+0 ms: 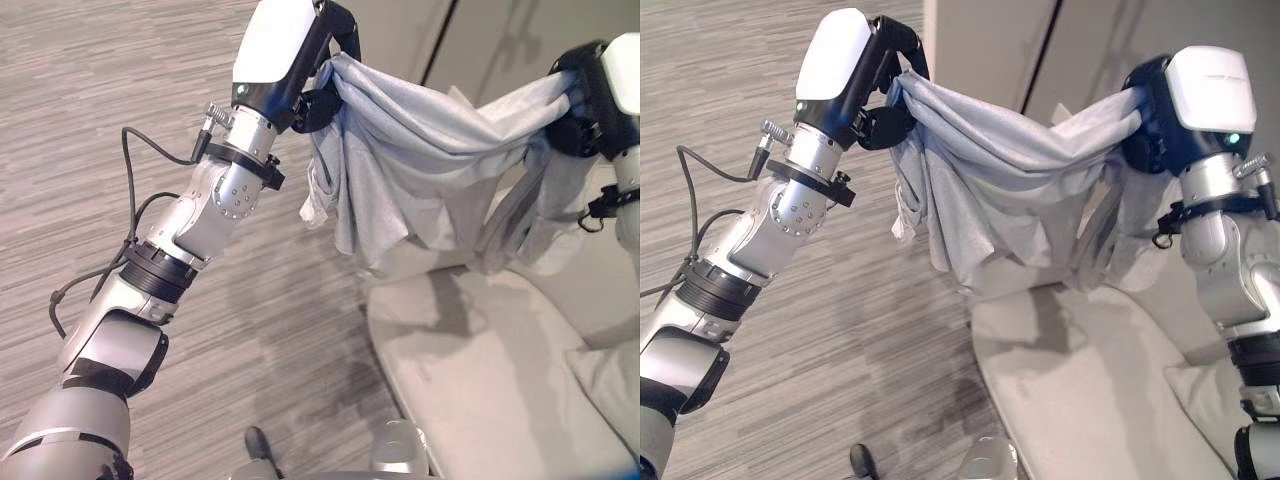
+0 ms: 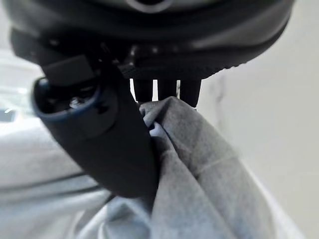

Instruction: Hang the clothes on the sofa on the clothes rack.

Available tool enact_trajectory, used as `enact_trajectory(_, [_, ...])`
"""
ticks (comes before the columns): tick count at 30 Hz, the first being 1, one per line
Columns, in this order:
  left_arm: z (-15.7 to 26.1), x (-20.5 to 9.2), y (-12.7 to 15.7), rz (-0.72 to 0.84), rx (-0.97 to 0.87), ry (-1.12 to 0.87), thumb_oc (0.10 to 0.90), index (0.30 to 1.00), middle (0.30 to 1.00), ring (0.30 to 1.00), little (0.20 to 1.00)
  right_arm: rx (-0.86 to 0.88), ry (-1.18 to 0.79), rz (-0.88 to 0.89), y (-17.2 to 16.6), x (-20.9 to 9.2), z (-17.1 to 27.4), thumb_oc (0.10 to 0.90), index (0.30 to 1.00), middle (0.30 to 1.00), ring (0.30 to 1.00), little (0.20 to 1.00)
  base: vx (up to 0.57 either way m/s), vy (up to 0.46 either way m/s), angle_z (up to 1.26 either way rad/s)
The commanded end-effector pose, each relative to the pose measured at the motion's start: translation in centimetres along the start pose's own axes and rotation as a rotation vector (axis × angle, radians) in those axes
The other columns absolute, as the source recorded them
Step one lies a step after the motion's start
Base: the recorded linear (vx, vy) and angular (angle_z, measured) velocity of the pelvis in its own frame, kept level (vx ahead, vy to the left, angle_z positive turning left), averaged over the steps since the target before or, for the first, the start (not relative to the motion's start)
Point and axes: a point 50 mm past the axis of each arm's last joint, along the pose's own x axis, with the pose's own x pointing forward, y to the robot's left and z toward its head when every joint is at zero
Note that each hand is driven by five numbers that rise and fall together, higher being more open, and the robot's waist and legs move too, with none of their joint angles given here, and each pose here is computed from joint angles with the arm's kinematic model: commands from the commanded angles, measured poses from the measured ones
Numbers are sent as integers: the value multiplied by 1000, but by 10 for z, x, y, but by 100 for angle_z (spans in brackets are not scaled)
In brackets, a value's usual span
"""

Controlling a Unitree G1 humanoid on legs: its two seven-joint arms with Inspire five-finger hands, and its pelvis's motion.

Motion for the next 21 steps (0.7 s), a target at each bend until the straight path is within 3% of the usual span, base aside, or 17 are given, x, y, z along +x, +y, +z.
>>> enact_trajectory(1, [35, 33, 47, 210, 18, -184, 400, 300, 300, 300, 300, -44, -19, -265, -60, 25, 3, 400, 300, 300, 300, 300, 37, 348, 76])
enact_trajectory(10, [17, 24, 56, 236, 28, -107, 400, 300, 300, 300, 300, -33, -57, -351, -88, 45, 13, 400, 300, 300, 300, 300, 29, 97, 26])
enact_trajectory(17, [9, 11, 48, 227, -15, -62, 400, 300, 300, 300, 300, -13, -9, -332, -80, 37, 2, 400, 300, 300, 300, 300, 118, -8, 3])
enact_trajectory(21, [11, 13, 49, 233, -36, -74, 400, 300, 300, 300, 300, -20, 18, -380, -94, 30, -8, 400, 300, 300, 300, 300, 32, -53, 27])
